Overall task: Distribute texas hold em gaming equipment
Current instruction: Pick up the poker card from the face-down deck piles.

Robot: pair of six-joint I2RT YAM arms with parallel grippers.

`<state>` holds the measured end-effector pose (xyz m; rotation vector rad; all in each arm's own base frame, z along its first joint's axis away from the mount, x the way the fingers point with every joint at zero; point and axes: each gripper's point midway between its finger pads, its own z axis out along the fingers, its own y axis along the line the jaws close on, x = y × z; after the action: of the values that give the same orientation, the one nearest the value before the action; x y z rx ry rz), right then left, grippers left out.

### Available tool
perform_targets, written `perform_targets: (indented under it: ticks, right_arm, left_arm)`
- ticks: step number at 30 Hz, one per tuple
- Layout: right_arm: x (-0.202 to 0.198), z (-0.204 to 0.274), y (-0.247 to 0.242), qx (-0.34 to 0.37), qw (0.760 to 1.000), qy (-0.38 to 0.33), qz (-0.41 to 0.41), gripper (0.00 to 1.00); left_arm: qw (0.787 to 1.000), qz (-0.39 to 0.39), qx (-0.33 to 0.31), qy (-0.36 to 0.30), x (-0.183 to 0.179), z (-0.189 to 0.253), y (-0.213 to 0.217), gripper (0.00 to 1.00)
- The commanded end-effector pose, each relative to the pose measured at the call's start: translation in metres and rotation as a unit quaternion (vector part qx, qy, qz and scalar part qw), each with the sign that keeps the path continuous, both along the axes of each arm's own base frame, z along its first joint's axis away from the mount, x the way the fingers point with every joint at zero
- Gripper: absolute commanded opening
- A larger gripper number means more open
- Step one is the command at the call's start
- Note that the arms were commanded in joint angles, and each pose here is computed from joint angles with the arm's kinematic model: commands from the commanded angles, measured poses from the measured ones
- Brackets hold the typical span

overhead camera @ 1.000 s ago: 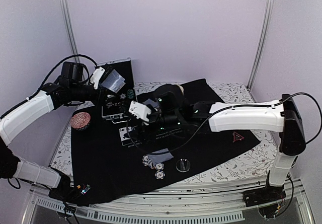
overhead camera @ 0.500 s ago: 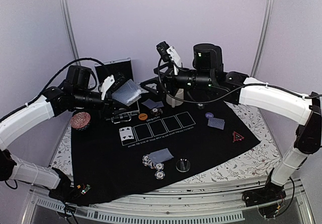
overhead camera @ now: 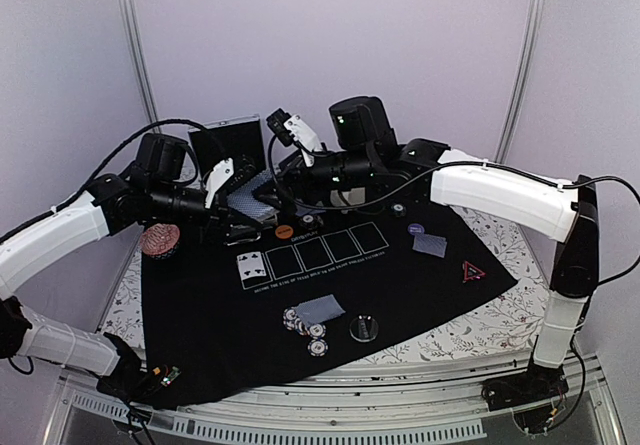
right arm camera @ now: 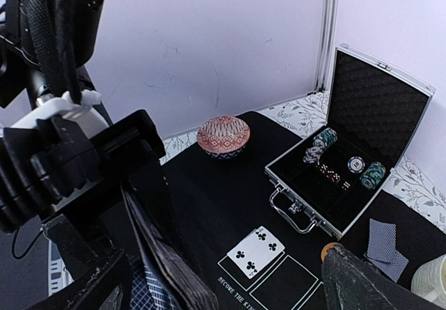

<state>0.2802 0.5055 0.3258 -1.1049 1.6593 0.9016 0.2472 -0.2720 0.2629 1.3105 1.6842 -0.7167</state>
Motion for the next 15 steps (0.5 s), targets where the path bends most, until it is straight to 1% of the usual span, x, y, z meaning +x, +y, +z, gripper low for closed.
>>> perform_targets:
  ticks: [1, 5, 7, 15]
  right_arm:
    - [0.013, -0.008, -0.003, -0.028, 0.999, -0.005, -0.037, 0.93]
    - [0.018, -0.005, -0.017, -0.035, 0.997, -0.013, -0.07, 0.88]
    - [0.02, -0.002, -0.024, -0.037, 0.996, -0.018, -0.084, 0.86]
    - [0.014, 0.003, -0.03, -0.037, 0.996, -0.017, -0.081, 0.81]
  left_arm:
    - [1.0, -0.018, -0.001, -0.007, -0.01, 0.001, -0.002, 0.37]
    - [1.0, -0.017, 0.0, -0.009, -0.01, 0.001, -0.001, 0.33]
    - [1.0, -0.016, 0.001, -0.008, -0.009, -0.001, -0.001, 0.33]
    - [1.0, -0.01, 0.004, -0.009, -0.007, -0.001, -0.001, 0.33]
